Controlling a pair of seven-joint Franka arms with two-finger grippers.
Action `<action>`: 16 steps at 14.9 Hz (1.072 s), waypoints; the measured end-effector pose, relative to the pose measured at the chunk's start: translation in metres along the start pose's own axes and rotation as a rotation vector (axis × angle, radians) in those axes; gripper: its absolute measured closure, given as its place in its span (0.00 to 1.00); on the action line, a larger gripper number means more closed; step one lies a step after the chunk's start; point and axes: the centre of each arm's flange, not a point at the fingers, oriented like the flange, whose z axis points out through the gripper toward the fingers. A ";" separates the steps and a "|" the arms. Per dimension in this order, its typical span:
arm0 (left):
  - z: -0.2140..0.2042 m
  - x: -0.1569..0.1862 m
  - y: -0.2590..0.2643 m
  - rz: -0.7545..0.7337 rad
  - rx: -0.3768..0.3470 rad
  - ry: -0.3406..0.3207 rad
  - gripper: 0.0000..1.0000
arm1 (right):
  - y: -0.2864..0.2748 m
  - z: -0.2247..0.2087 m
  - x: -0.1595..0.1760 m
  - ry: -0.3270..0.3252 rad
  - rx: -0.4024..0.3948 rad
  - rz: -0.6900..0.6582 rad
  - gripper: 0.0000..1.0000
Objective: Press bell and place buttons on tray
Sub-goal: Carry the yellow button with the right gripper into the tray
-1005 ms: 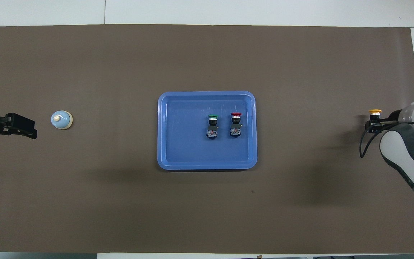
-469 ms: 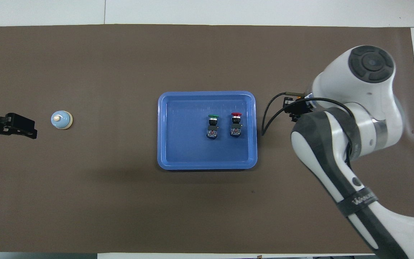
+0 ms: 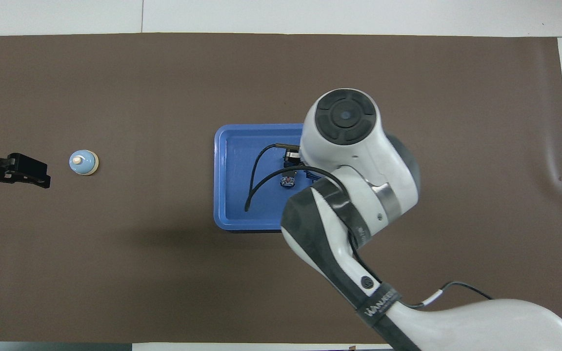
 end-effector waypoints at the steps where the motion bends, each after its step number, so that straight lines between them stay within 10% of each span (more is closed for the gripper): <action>1: 0.000 0.000 0.000 0.000 0.000 0.000 0.00 | -0.025 0.013 -0.007 -0.011 0.002 -0.015 0.58; 16: 0.000 0.000 0.000 0.000 0.000 0.000 0.00 | -0.076 0.128 -0.031 0.051 0.114 -0.196 0.58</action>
